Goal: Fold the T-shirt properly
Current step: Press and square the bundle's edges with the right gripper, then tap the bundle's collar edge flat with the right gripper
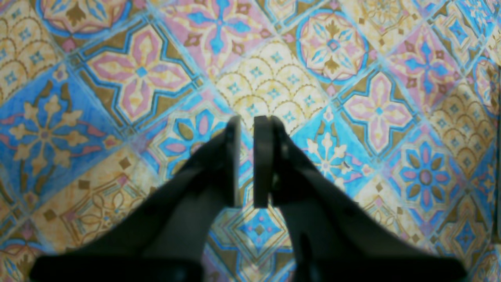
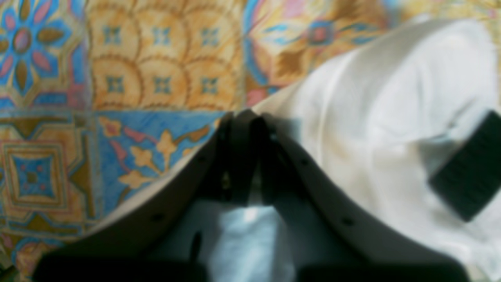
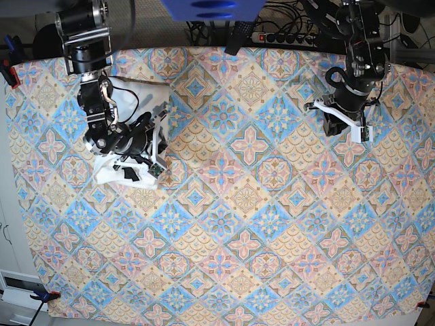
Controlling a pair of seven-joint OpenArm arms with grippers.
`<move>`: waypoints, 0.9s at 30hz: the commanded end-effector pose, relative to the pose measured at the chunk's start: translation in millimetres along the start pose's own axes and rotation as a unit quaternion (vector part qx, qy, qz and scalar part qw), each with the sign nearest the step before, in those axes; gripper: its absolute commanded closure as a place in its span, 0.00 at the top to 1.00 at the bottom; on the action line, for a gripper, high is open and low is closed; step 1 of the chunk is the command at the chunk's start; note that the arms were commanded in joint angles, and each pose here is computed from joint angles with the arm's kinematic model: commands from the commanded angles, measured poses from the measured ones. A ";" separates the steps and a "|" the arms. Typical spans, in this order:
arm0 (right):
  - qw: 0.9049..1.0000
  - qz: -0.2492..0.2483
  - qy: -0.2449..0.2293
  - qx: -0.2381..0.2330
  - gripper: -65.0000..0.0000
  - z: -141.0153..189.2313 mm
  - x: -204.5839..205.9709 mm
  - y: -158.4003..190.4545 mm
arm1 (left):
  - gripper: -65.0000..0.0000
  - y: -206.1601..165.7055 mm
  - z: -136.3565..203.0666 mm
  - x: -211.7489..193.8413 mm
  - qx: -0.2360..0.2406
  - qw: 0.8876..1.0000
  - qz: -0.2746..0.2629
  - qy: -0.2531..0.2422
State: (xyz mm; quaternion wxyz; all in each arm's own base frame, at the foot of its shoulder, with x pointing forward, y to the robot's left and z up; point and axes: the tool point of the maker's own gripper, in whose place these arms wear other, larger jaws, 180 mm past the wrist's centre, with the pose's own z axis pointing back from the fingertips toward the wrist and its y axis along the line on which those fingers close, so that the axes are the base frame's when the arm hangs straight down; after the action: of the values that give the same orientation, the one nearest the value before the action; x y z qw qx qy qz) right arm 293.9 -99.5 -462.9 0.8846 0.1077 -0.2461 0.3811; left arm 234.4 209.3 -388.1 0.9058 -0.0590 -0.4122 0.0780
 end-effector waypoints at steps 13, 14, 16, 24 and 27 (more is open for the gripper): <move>0.996 0.043 -0.075 -0.038 0.06 41.2 55.9 9.3 | 0.07 -0.6 2.7 9.8 -0.003 1.000 -0.004 -0.018; 0.995 0.045 -0.077 -0.053 0.06 52.0 55.2 4.5 | 0.07 -0.6 2.7 9.8 -0.003 1.000 -0.004 -0.018; 0.993 0.040 -0.073 -0.082 0.06 73.4 43.1 -2.3 | 0.07 -0.7 3.1 9.6 -0.003 1.000 -0.004 -0.018; 0.993 -0.035 0.008 -0.111 0.06 110.4 -60.7 15.8 | 0.07 1.6 7.9 -2.4 -0.001 1.000 -0.007 -0.003; 0.993 -0.046 0.027 -0.103 0.06 111.5 -79.1 25.7 | 0.07 -2.5 8.3 -8.2 -0.007 1.000 -0.011 0.005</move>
State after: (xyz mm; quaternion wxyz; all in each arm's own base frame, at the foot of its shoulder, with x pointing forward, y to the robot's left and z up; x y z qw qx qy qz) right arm 176.1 -177.8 -419.9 0.9222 0.0123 -0.2240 0.3149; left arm 217.3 207.2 -398.0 0.9156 -0.0585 -0.3912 0.0723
